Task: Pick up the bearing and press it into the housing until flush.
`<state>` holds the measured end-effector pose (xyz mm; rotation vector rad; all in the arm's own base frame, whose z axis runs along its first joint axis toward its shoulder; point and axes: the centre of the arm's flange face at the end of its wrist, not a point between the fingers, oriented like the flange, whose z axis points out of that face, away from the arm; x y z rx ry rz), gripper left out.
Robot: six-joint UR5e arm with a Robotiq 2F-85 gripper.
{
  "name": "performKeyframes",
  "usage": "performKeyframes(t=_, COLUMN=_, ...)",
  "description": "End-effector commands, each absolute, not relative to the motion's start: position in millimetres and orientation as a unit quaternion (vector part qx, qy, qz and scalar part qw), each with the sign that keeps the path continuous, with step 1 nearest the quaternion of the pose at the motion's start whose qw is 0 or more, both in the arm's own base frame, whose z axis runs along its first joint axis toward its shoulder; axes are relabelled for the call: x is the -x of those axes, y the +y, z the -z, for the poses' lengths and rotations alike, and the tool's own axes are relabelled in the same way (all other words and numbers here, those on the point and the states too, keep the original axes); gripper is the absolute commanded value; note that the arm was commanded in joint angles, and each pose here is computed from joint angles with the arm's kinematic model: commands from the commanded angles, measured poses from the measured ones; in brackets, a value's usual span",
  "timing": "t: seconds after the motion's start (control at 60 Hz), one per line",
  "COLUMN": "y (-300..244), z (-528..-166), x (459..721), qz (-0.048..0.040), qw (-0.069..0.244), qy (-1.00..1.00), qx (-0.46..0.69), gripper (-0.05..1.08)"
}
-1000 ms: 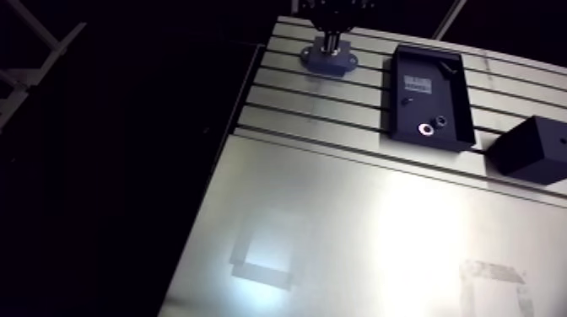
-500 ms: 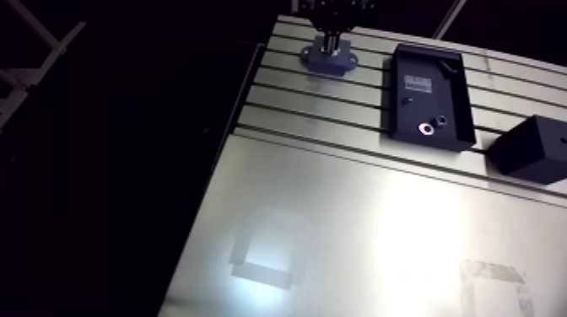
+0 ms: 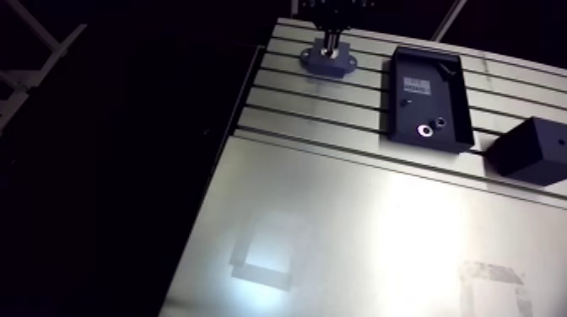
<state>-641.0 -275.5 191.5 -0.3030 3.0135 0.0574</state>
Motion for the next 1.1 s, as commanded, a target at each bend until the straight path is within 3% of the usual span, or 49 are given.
performKeyframes(t=0.017, y=-275, z=-210, x=643, qz=-0.0191, qw=0.042, qy=0.994, qx=0.100, gripper=1.03)
performKeyframes(t=0.217, y=-275, z=-223, x=638, qz=-0.0194, qw=0.044, qy=0.994, qx=0.103, gripper=0.97)
performKeyframes(t=0.233, y=-273, z=-224, x=635, qz=-0.0204, qw=0.053, qy=0.993, qx=0.102, gripper=0.79)
performKeyframes(t=0.25, y=-273, z=-224, x=635, qz=-0.0204, qw=0.053, qy=0.993, qx=0.102, gripper=0.79)
performKeyframes(t=0.267, y=-273, z=-226, x=632, qz=-0.0211, qw=0.066, qy=0.992, qx=0.103, gripper=0.40)
performKeyframes(t=0.283, y=-273, z=-226, x=632, qz=-0.0211, qw=0.066, qy=0.992, qx=0.103, gripper=0.40)
performKeyframes(t=0.3, y=-272, z=-228, x=629, qz=-0.0229, qw=0.079, qy=0.991, qx=0.106, gripper=0.03)
performKeyframes(t=0.533, y=-241, z=-311, x=613, qz=-0.0223, qw=0.091, qy=0.990, qx=0.104, gripper=0.00)
performKeyframes(t=0.7, y=-151, z=-390, x=610, qz=-0.0124, qw=0.073, qy=0.995, qx=0.066, gripper=0.00)
performKeyframes(t=1.1, y=-102, z=-449, x=581, qz=-0.0105, qw=0.033, qy=0.998, qx=0.050, gripper=0.01)
